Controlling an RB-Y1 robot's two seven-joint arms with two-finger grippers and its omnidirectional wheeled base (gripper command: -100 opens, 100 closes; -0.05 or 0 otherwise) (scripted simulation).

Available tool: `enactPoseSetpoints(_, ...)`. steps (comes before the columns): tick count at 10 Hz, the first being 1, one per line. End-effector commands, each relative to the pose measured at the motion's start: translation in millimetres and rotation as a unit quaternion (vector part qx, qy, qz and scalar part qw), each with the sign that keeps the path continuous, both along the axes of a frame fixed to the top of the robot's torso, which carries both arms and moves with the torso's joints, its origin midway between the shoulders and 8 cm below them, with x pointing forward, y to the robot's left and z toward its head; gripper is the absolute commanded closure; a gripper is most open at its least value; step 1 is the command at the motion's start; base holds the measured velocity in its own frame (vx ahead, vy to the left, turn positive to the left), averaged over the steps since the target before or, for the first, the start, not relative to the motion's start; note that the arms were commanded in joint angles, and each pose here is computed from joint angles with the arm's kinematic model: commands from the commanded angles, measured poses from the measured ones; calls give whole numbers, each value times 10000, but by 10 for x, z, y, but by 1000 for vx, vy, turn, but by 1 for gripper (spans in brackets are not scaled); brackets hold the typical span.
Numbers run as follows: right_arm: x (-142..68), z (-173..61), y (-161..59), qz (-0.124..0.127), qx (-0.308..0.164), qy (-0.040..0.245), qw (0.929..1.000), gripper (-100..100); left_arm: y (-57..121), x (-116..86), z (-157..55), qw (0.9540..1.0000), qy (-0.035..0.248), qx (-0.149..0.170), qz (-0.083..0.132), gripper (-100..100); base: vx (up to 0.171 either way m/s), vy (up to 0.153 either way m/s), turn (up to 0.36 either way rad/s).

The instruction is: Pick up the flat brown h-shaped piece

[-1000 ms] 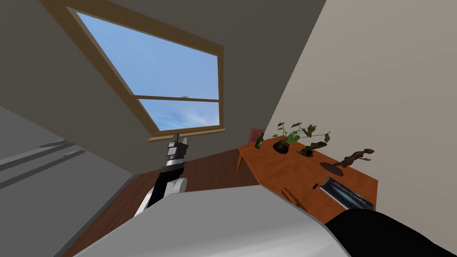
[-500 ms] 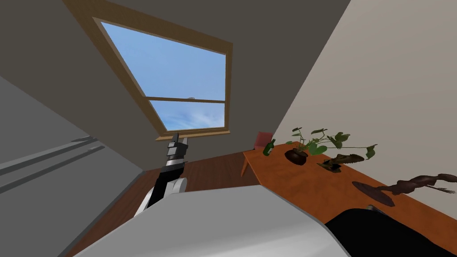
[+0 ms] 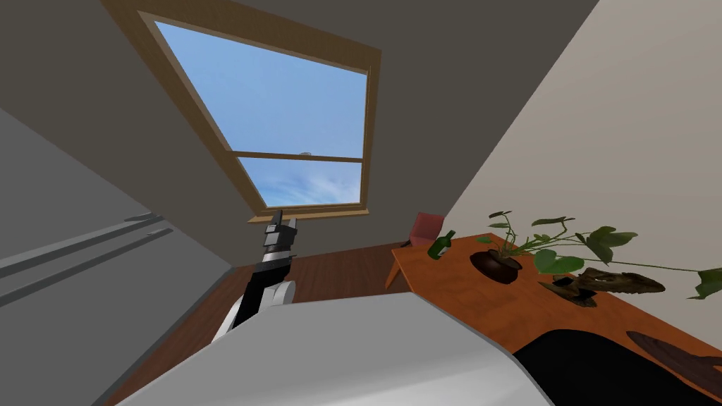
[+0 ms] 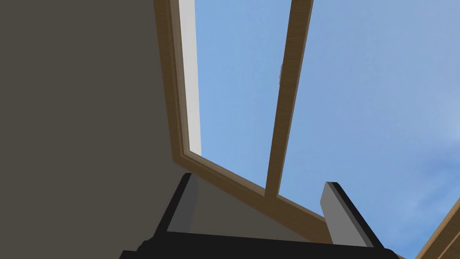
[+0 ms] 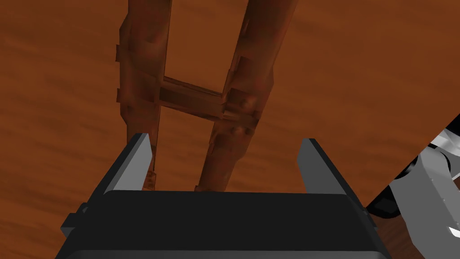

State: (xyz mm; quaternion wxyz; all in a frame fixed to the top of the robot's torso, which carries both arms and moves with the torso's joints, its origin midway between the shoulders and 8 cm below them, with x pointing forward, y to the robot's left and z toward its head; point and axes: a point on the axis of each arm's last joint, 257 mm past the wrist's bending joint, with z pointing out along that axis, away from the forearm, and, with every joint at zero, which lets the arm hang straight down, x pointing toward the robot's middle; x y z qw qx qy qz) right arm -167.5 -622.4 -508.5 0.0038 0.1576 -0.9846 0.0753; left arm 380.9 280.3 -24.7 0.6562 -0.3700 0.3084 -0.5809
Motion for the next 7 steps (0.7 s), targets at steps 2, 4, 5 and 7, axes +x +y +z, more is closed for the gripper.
enactPoseSetpoints(2,-4,-2,3,11,4,5,10000,0,0,0,0,10000,0,0,0,0,24,2,6)
enactPoseSetpoints(4,-13,-168,155,-53,17,7,10000,-100,0,0,1,10000,-1,0,0,0,-17,-56,60)
enactPoseSetpoints(5,-16,-251,236,-81,26,10,10000,-100,0,0,1,10000,-1,0,0,0,-39,-79,62)
enactPoseSetpoints(7,-7,-224,193,-67,21,9,10000,100,0,0,0,10000,0,0,0,0,-12,-20,7)
